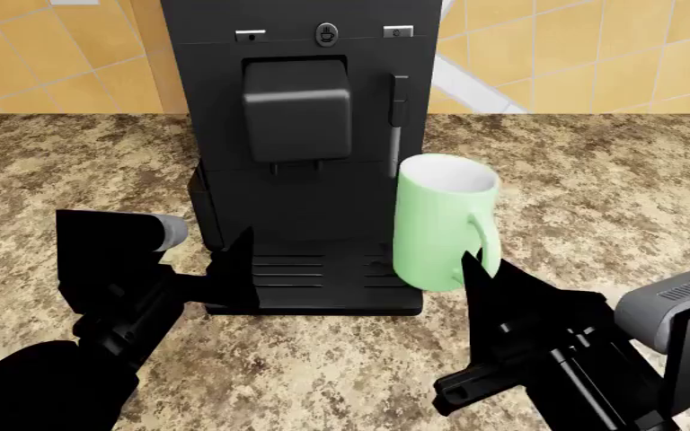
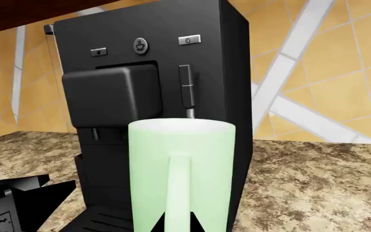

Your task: Pick the mug from under the coffee machine dispenser and place it on the counter.

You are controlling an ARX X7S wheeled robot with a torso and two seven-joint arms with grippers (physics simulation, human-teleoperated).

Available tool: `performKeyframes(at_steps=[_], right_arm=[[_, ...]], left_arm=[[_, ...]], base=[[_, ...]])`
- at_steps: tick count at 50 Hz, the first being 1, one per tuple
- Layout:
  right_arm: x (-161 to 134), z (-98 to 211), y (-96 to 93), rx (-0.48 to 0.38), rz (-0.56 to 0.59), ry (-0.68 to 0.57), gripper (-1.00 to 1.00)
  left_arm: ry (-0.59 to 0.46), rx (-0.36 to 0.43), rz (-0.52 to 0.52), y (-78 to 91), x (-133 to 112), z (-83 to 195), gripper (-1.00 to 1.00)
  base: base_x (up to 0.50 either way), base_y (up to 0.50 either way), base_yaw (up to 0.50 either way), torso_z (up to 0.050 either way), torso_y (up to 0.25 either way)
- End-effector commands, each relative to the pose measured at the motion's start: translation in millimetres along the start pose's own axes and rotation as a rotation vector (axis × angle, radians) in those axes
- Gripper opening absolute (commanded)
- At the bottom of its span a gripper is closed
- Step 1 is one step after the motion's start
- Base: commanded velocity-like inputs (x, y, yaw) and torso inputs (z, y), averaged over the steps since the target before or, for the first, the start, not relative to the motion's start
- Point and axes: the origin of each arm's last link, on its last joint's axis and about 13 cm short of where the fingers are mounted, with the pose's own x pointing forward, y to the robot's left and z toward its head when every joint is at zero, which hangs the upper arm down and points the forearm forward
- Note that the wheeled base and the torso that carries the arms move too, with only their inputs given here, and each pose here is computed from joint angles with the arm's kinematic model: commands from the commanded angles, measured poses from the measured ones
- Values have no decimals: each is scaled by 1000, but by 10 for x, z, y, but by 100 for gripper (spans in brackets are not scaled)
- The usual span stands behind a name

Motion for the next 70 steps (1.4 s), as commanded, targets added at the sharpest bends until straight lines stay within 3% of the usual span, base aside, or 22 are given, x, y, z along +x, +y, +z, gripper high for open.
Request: performKeyframes(at_steps=[1,29,45,70], right_arm=[[-46,58,-26,-19,-49,-43,-100],[99,110,-192,-78,-175,-62,-100],[241,68,-275,-158,-220,-57,-100],[399,-159,-464,-160,-274,-27,-100]], left_arm=[[-11,10,2,5,-9,15,100],[-1,-2,18,51,23,-30,100],[8,-10,18,62,40,-45,100],[3,-3,43,79,40,-45,100]], base=[[0,0,0,0,0],[0,0,0,0,0],[0,0,0,0,1],[0,0,0,1,0]])
